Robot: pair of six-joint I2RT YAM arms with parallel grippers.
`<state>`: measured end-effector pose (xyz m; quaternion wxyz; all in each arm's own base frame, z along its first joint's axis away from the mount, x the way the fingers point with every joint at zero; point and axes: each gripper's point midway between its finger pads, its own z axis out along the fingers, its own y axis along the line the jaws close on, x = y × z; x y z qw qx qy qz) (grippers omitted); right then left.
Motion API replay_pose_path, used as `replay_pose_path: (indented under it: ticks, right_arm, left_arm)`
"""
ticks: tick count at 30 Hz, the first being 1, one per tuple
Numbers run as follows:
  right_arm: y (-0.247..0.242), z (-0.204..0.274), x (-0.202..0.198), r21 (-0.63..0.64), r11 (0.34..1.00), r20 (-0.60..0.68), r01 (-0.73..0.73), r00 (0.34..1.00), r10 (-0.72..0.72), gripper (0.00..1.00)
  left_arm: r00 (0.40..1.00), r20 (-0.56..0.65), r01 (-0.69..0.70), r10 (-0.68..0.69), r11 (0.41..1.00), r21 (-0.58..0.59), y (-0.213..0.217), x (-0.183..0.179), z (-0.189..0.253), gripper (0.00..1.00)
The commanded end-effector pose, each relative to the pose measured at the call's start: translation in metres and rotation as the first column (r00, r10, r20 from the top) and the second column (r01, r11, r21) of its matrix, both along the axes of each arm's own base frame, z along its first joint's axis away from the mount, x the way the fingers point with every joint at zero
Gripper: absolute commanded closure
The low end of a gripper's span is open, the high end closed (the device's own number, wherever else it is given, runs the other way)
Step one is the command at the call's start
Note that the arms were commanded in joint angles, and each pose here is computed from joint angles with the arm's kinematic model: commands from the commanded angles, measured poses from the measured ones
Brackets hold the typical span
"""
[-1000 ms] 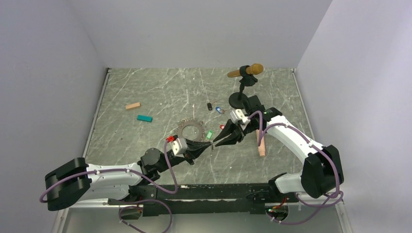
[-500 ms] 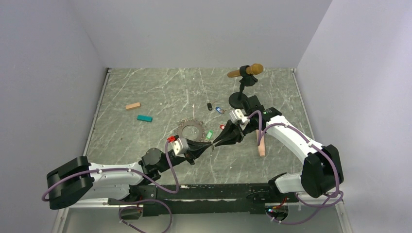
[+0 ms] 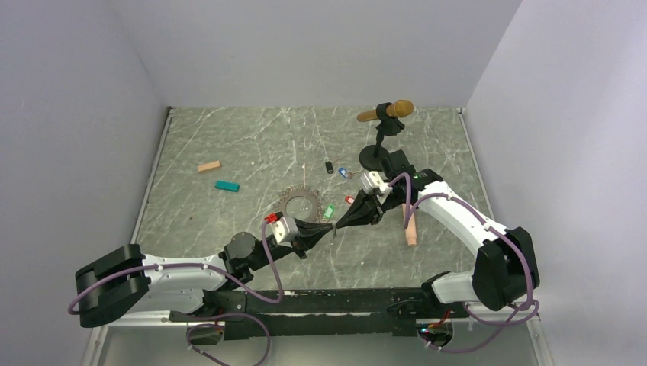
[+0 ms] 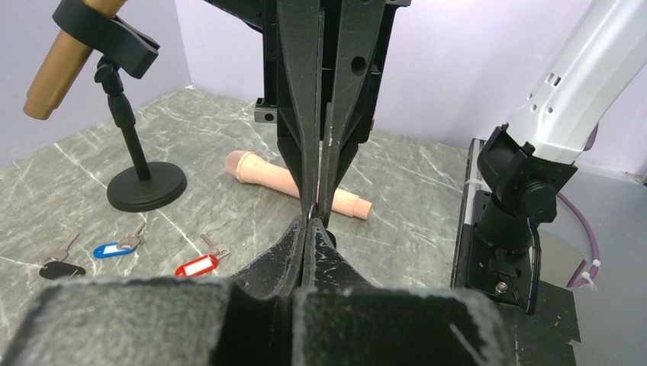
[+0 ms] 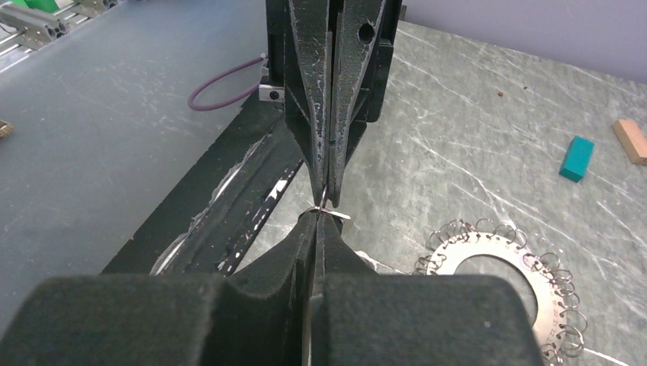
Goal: Put the keys on the keyring
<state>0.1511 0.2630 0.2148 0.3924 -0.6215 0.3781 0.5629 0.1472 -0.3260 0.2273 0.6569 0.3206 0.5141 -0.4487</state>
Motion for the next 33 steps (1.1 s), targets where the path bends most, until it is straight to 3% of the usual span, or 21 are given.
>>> replay_pose_path:
  ticks: [1, 9, 10, 12, 13, 18, 23, 33]
  right_arm:
    - [0.004, 0.016, -0.005, 0.083, 0.995, -0.006, -0.047, 0.999, 0.047, 0.96]
    - [0.005, 0.011, 0.001, 0.021, 1.000, -0.009, -0.018, 1.000, 0.018, 1.00]
    - [0.005, 0.008, 0.005, -0.009, 1.000, -0.008, 0.002, 1.000, -0.002, 1.00]
    - [0.004, 0.000, 0.016, -0.085, 0.995, 0.013, 0.055, 0.998, -0.055, 1.00]
    - [0.002, -0.005, 0.021, -0.124, 0.989, 0.040, 0.085, 0.996, -0.080, 1.00]
    - [-0.011, -0.025, 0.036, -0.271, 0.950, 0.170, 0.153, 0.979, -0.109, 1.00]
    - [-0.016, -0.033, 0.042, -0.324, 0.930, 0.191, 0.175, 0.975, -0.117, 1.00]
    - [-0.017, -0.041, 0.042, -0.366, 0.915, 0.191, 0.171, 0.976, -0.106, 1.00]
  left_arm:
    - [1.000, 0.019, 0.022, -0.020, 0.997, -0.078, -0.004, -0.002, 0.026, 1.00]
    - [1.000, 0.002, 0.008, -0.008, 0.999, -0.052, -0.002, 0.000, 0.018, 1.00]
    - [1.000, -0.006, -0.003, 0.003, 0.999, -0.045, 0.000, 0.001, 0.017, 0.94]
    - [1.000, -0.016, -0.021, 0.020, 1.000, -0.023, 0.007, 0.001, 0.013, 0.61]
    - [0.999, -0.025, -0.046, 0.046, 0.999, -0.011, 0.013, 0.003, 0.011, 0.51]
    - [0.985, -0.071, -0.152, 0.159, 0.984, 0.093, 0.042, 0.011, -0.003, 0.33]
    - [0.981, -0.081, -0.159, 0.175, 0.971, 0.178, 0.047, 0.011, -0.012, 0.30]
    - [0.993, -0.015, -0.105, 0.114, 0.950, 0.293, 0.012, 0.019, -0.019, 0.35]
